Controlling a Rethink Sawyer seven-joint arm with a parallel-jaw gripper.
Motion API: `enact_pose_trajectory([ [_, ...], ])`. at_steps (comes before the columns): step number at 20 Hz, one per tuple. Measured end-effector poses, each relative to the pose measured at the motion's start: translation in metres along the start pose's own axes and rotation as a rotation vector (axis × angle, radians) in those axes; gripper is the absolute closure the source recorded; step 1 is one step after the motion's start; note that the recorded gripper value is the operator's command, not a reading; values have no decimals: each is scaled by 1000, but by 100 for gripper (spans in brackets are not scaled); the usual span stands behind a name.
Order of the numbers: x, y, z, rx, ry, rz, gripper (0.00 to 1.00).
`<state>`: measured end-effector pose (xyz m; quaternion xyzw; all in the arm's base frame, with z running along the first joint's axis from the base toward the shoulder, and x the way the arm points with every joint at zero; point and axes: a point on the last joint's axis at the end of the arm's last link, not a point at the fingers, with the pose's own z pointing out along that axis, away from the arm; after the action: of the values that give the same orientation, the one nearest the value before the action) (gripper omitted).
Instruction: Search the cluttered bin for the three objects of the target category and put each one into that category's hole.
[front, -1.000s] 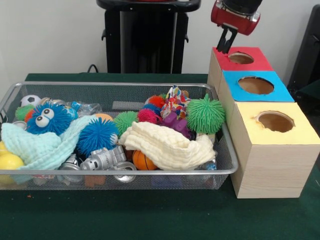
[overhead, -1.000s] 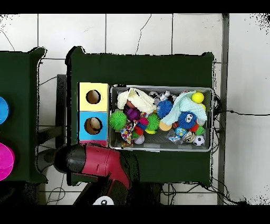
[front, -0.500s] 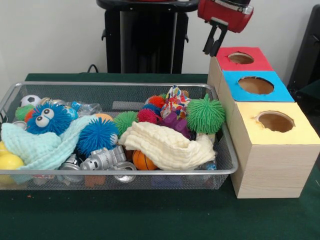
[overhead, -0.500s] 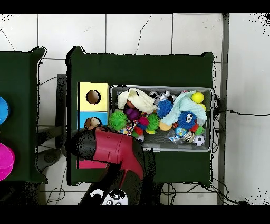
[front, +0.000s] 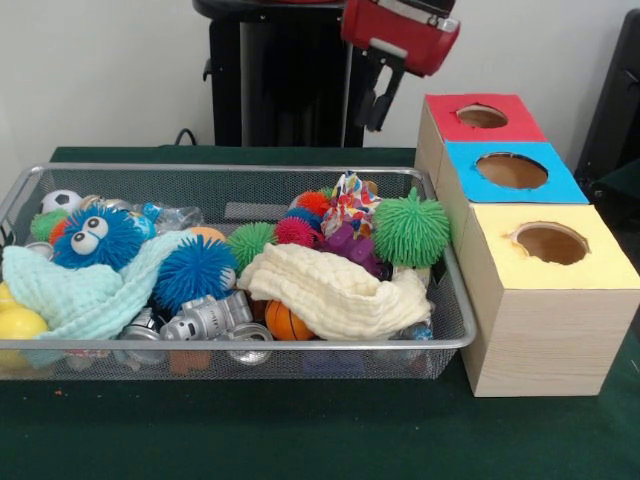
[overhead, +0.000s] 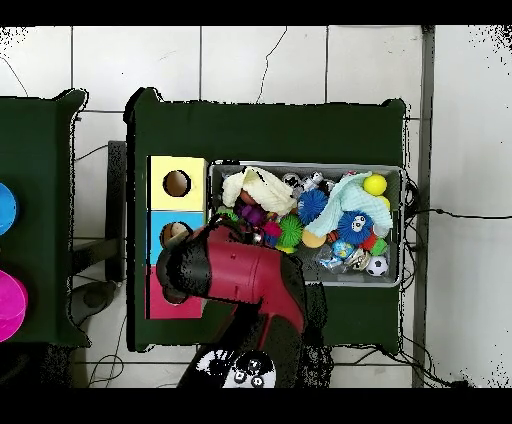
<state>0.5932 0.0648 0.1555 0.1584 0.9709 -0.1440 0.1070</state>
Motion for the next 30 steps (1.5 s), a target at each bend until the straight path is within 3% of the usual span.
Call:
enact_pose_trajectory([
  [1,-10,-15,7,8,-57,-7,0],
  [4,-13,-18,8,9,-69,-9,0],
  [10,-29,-51,25,25,-127,-17,0],
  [24,-90,-141,70,46,-257,-58,0],
  [30,-103,-161,92,41,-277,-83,0],
])
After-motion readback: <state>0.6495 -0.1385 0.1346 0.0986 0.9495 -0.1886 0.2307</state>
